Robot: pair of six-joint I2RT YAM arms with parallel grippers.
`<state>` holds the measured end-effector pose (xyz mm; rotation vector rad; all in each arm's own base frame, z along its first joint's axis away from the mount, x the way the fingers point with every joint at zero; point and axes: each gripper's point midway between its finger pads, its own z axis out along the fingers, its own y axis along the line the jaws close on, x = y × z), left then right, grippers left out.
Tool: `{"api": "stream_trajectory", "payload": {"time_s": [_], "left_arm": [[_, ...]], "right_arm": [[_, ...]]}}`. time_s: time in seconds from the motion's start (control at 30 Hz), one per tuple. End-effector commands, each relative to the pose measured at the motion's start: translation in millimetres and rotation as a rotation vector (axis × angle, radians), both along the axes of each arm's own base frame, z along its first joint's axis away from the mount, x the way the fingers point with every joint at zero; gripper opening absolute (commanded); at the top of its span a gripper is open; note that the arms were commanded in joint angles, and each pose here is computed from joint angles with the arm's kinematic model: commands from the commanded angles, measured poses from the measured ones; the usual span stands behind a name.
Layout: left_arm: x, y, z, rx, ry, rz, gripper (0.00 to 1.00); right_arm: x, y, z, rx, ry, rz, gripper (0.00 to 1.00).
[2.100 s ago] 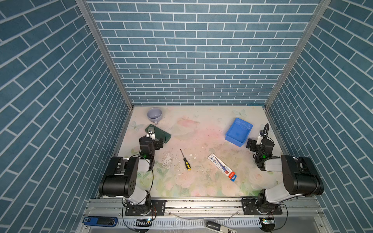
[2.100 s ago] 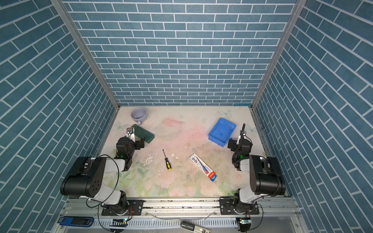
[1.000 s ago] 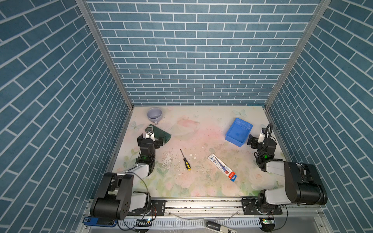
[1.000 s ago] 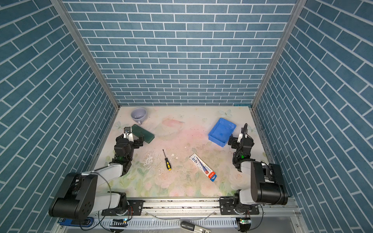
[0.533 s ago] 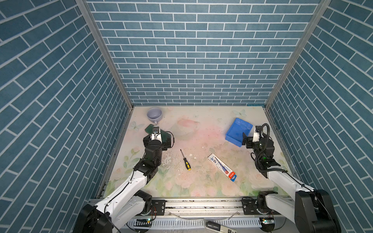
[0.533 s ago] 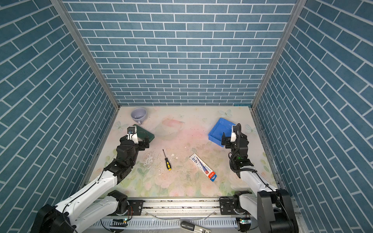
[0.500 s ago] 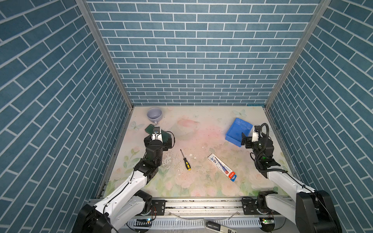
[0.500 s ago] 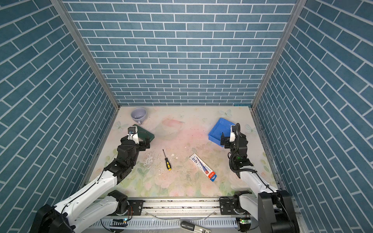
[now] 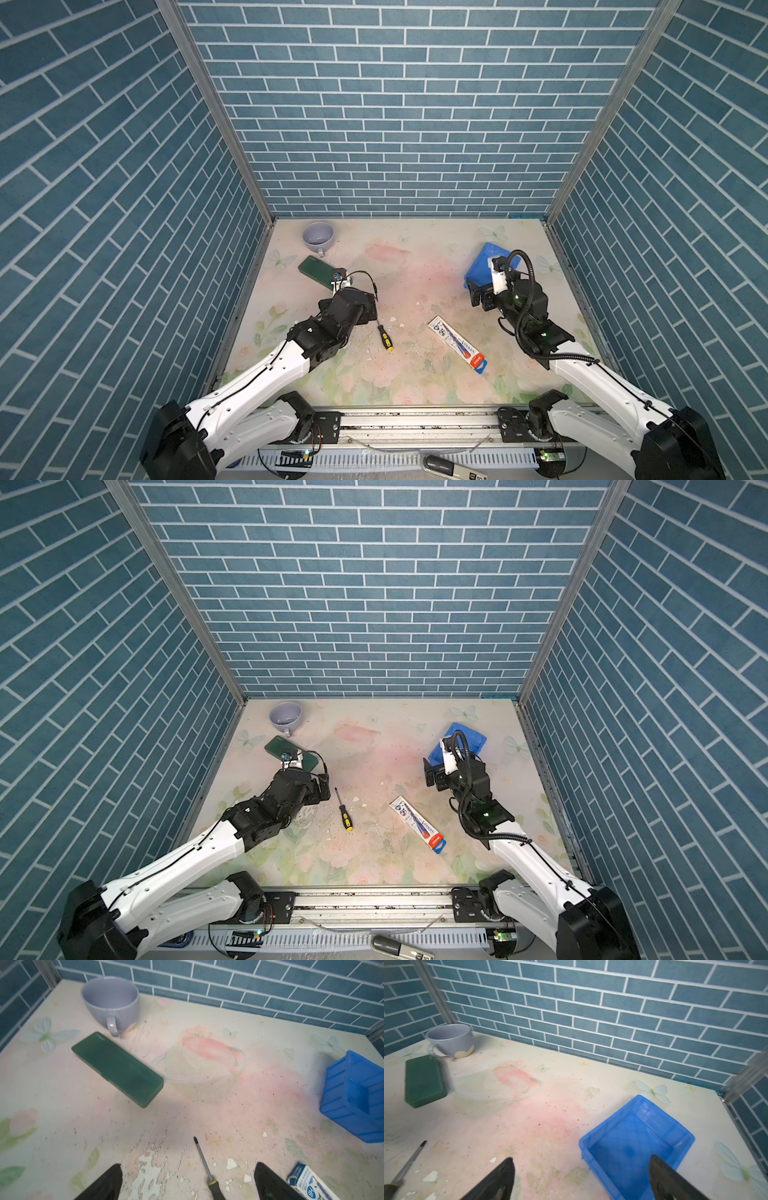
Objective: Put the screwdriver in the bin
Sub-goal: Pick up the screwdriver from the center of the table.
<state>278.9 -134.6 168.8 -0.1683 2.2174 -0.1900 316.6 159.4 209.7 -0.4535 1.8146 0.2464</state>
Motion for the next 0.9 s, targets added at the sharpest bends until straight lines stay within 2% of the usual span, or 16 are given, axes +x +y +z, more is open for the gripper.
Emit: {"api": "stream_trajectory", "payload": {"time_s": [0.0, 0.27, 0.4, 0.63, 0.73, 0.87], "left_arm": [[-15.9, 2.5, -17.3, -0.043, 0.156, 0.077, 1.00], [-14.4, -23.9, -51.7, -0.062, 0.344, 0.079, 1.00], [-17.1, -37.9, -69.2, -0.061, 0.461, 0.077, 0.97], [-32.7, -48.4, -106.9, -0.037, 0.668, 0.109, 0.80], [-35.8, -50.6, -115.3, -0.036, 0.710, 0.126, 0.68], [-37.1, -55.4, -122.2, -0.040, 0.748, 0.132, 0.58]], "right_arm": [[-10.0, 25.2, 12.8, -0.016, 0.008, 0.100, 0.99], [-38.1, 73.7, -11.3, -0.063, 0.103, 0.303, 0.99], [-46.1, 79.4, -21.6, -0.083, 0.142, 0.339, 0.99], [-51.7, 78.2, -27.4, -0.088, 0.157, 0.352, 0.99], [-54.4, 75.8, -29.8, -0.091, 0.166, 0.351, 0.99], [-57.8, 73.1, -32.9, -0.098, 0.176, 0.352, 0.99]]}}
